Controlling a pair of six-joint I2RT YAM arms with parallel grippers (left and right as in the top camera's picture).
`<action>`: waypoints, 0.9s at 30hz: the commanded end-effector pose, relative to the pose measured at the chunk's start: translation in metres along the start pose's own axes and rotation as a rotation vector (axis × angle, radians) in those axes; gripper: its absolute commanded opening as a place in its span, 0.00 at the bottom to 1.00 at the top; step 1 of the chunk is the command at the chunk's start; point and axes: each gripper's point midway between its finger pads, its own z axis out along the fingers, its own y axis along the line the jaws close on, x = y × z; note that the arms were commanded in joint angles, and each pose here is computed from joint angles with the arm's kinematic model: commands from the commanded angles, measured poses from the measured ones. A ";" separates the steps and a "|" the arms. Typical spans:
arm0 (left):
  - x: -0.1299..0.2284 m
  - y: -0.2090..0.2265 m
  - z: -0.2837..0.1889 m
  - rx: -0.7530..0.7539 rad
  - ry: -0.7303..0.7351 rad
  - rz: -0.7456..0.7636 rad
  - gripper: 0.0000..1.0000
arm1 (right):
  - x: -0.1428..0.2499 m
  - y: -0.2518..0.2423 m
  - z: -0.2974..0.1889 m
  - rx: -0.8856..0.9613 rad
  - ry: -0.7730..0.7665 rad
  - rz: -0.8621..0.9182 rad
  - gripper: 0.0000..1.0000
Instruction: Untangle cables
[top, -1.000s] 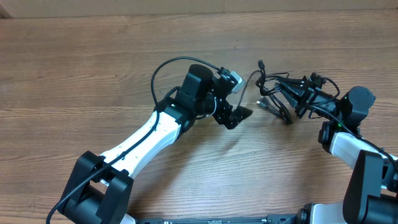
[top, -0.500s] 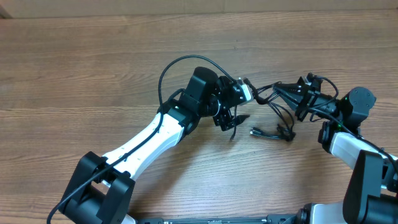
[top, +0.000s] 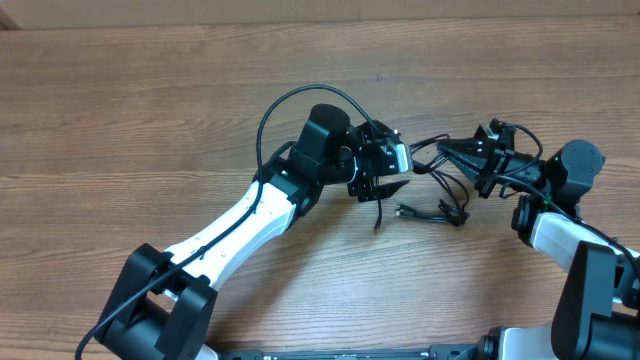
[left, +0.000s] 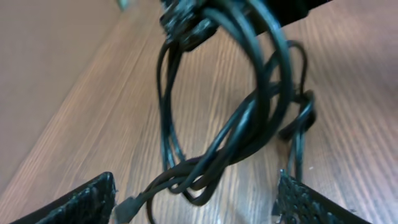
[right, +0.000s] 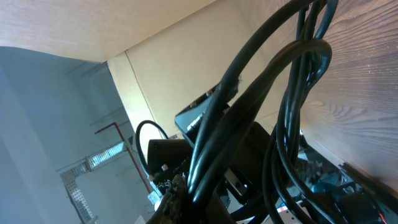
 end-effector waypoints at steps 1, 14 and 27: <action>-0.018 -0.006 -0.004 0.044 -0.063 0.033 0.82 | 0.007 0.005 0.001 0.008 0.020 0.060 0.04; -0.020 -0.014 -0.003 0.075 -0.068 0.029 0.73 | 0.014 0.001 0.006 0.028 0.054 0.054 0.04; -0.011 -0.021 -0.003 0.101 -0.036 0.012 0.65 | 0.017 -0.001 0.005 0.040 0.072 0.053 0.04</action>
